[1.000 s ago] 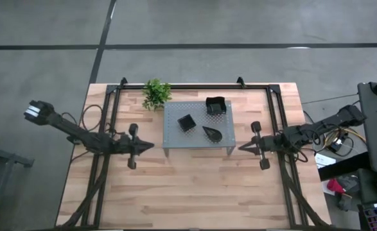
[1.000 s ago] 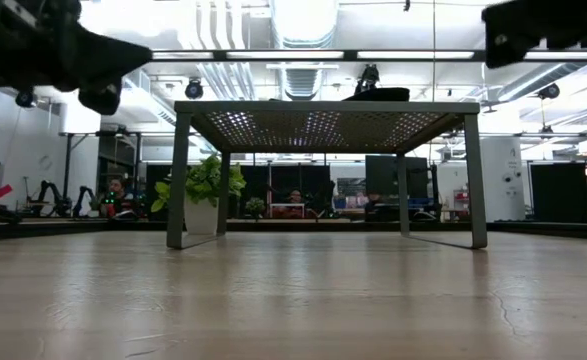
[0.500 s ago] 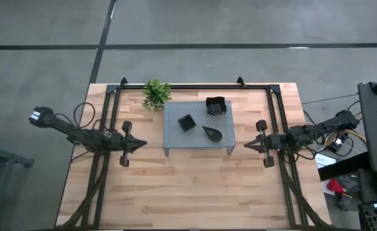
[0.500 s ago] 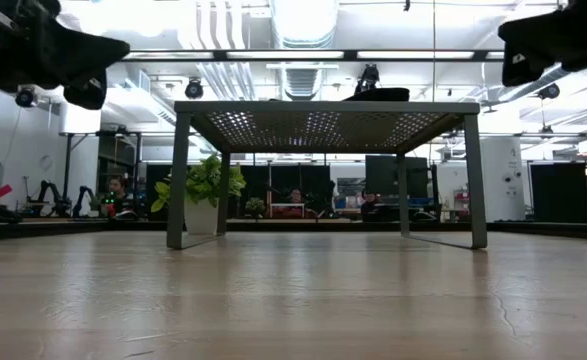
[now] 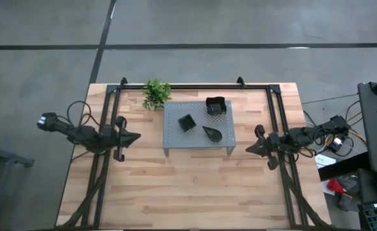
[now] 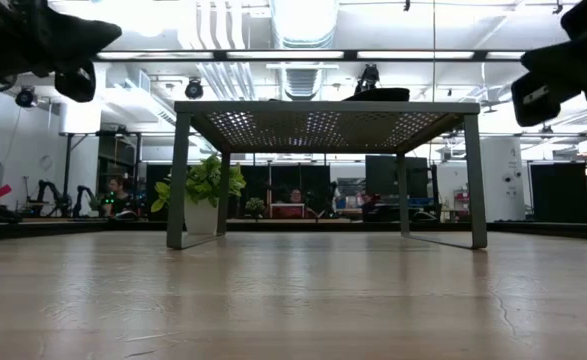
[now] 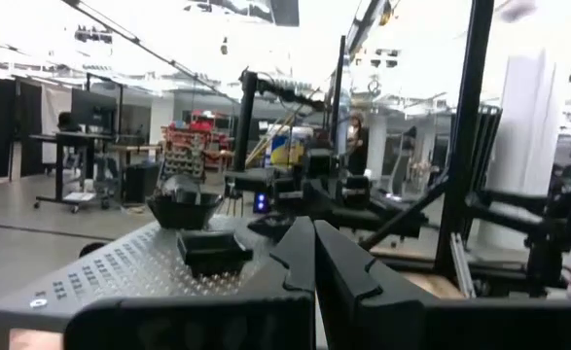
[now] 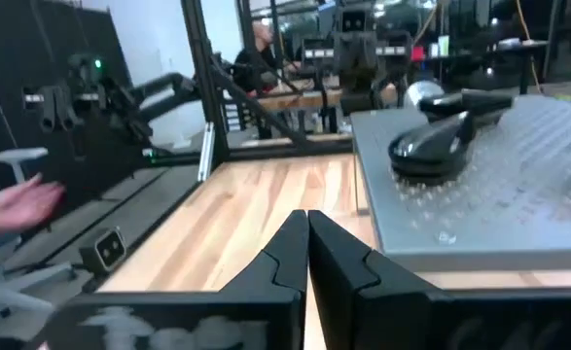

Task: Pick & Place Mini shaped plates
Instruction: Return to Home Position

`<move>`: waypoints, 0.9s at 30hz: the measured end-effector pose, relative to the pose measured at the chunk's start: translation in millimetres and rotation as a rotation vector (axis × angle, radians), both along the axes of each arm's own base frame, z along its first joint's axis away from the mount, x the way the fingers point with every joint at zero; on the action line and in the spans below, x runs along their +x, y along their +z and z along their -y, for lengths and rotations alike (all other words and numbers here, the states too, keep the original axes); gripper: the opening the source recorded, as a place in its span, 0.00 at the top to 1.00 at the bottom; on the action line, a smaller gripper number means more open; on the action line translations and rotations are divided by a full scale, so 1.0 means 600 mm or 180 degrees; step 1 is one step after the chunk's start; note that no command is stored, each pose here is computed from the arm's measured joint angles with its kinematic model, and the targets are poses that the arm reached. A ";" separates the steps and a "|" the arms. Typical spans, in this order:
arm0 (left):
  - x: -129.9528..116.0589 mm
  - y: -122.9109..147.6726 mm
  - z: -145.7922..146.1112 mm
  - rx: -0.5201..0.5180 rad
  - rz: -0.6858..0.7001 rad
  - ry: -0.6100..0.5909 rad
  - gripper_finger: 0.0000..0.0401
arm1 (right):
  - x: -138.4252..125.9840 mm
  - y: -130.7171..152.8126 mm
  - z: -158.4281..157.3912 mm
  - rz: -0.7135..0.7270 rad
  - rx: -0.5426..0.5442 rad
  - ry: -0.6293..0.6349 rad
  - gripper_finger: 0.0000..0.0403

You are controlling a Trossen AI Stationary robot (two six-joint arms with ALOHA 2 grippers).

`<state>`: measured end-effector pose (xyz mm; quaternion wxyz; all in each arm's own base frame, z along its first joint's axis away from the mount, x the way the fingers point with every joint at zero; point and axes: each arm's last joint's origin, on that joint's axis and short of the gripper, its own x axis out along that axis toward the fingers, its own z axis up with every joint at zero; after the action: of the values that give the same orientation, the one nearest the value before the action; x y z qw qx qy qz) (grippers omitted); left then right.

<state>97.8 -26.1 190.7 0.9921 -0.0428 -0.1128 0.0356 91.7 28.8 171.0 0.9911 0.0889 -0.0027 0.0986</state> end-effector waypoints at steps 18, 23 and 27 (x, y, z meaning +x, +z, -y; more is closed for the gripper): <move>0.002 -0.005 0.001 0.0030 -0.0086 0.0000 1.00 | 0.011 -0.015 -0.004 -0.0311 -0.0166 0.0002 0.98; 0.002 -0.005 0.001 0.0032 -0.0090 0.0000 1.00 | 0.011 -0.015 -0.004 -0.0304 -0.0164 0.0001 0.98; 0.002 -0.005 0.001 0.0032 -0.0090 0.0000 1.00 | 0.011 -0.015 -0.004 -0.0305 -0.0164 0.0001 0.98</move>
<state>98.9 -26.6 187.7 0.9938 -0.0373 -0.0989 0.0356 98.1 31.2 162.3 0.9921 0.0679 0.0473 0.0944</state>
